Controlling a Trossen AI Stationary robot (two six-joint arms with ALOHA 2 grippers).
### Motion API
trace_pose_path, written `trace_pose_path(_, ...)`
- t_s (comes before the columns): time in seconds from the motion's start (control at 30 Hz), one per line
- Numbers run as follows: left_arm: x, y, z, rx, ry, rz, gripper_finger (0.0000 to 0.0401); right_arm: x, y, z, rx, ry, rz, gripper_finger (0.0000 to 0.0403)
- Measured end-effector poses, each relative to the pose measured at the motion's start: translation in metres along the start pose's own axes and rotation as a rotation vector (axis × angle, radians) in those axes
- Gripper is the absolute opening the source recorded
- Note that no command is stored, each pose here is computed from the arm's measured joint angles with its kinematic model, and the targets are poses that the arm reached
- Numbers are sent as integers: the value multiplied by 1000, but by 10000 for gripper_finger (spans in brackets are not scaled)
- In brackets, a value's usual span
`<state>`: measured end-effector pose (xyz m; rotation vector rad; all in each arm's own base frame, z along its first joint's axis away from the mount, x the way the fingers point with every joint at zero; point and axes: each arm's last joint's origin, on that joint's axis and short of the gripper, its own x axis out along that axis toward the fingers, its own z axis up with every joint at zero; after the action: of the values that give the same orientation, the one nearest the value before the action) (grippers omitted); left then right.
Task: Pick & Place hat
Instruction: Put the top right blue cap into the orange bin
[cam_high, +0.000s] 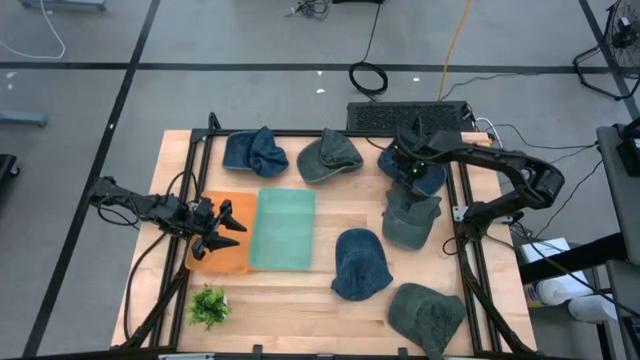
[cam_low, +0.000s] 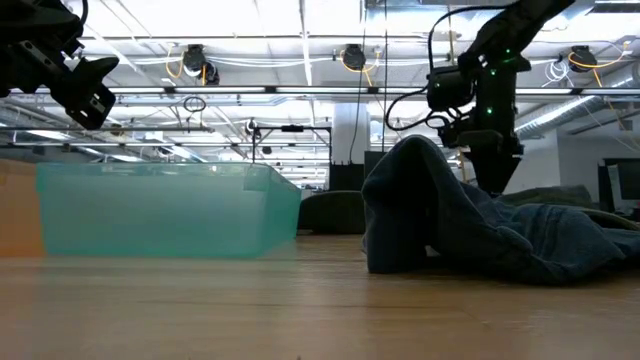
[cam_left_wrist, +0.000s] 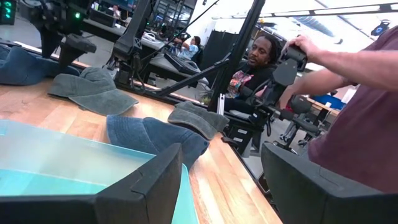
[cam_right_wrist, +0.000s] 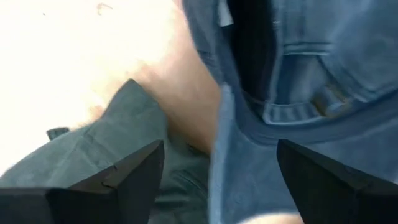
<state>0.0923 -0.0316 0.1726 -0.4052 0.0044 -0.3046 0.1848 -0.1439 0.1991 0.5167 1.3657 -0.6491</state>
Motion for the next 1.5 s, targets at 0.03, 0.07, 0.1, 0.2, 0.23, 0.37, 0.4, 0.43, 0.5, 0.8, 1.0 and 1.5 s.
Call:
trace_pose_path(0.03,0,0,0,0,0,1,230,3,0,-1,-2,-3,0,297)
trace_pose_path(0.07,0,0,0,0,0,0,230,7,1,-3,-6,-5,0,297)
trace_pose_path(0.1,0,0,0,0,0,1,230,9,1,-4,-8,-10,-2,297)
trace_pose_path(0.2,0,0,0,0,0,0,230,16,0,-6,-9,-22,-13,297)
trace_pose_path(0.23,0,0,0,0,0,0,230,18,0,-7,-10,-22,-29,297)
trace_pose_path(0.37,0,0,0,0,0,0,230,19,1,-8,-33,-22,-82,290)
trace_pose_path(0.4,0,0,0,0,0,0,230,19,1,-8,-35,-24,-82,285)
trace_pose_path(0.43,0,0,0,0,0,0,230,19,2,-8,-36,-26,-81,279)
trace_pose_path(0.5,0,0,0,0,0,0,230,19,3,-8,-37,-27,-80,264)
trace_pose_path(0.8,0,0,0,0,0,0,230,19,3,-7,-35,-34,-77,145)
trace_pose_path(1.0,0,0,0,0,0,1,230,18,3,-7,-28,-34,-84,50)
trace_pose_path(1.5,0,0,0,0,0,0,230,11,3,-11,-25,-55,-184,2)
